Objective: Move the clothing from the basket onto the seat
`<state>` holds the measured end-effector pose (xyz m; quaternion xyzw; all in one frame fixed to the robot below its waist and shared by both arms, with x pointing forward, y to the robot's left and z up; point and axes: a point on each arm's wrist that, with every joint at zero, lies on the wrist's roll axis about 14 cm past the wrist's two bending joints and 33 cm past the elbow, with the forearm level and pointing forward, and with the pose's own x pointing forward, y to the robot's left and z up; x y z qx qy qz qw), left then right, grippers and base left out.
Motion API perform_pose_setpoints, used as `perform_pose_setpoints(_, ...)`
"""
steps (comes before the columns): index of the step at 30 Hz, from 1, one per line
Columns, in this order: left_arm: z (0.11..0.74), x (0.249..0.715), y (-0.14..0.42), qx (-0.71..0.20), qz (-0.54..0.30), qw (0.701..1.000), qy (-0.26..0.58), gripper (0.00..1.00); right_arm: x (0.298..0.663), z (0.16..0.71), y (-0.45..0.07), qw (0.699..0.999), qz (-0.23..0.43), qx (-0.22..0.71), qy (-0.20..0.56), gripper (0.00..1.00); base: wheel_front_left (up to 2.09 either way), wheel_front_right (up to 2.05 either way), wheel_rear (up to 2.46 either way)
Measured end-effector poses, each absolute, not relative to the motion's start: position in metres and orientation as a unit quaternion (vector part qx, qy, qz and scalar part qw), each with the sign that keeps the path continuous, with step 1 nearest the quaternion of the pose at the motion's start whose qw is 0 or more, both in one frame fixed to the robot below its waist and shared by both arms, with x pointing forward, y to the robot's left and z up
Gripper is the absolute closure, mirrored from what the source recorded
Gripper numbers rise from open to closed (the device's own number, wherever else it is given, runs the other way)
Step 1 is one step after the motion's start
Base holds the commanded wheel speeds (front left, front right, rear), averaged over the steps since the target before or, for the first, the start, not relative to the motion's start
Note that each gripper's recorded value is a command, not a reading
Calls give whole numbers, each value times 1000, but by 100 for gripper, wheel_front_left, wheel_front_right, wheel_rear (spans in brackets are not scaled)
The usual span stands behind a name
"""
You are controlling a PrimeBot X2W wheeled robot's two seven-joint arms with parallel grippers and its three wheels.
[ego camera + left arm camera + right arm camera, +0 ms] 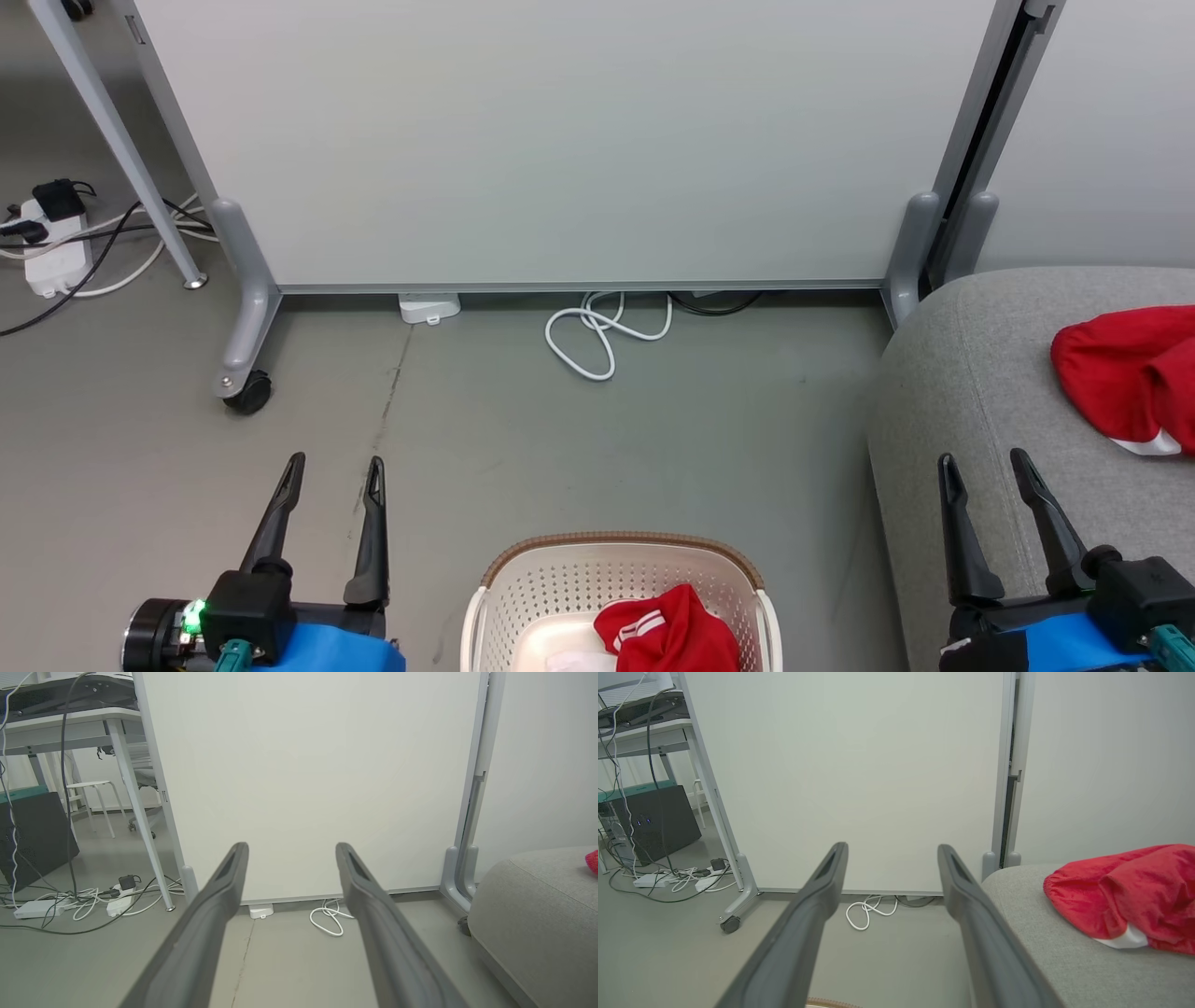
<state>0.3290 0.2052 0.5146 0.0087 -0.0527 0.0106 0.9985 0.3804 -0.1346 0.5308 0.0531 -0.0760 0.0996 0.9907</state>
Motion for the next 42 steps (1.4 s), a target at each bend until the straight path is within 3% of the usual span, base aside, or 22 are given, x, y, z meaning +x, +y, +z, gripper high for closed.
perform_pose_setpoints(12, 503, 355, 159, 31, -84, 996, -31, 0, 383, 528, -135, 991, 99, 52, -73, 0, 0, 0, 0)
perform_pose_setpoints(22, 466, 400, 102, 50, -192, 980, 26, 0, 406, 532, -146, 992, 86, 38, -83, 0, 0, 0, 0)
perform_pose_setpoints(31, 401, 425, 38, 68, -306, 943, 110, 0, 434, 524, -162, 994, 73, 22, -79, 0, 0, 0, 0)
perform_pose_setpoints(42, 316, 431, 8, 91, -382, 894, 214, 0, 473, 504, -158, 994, 89, 10, -68, 0, 0, 0, 0)
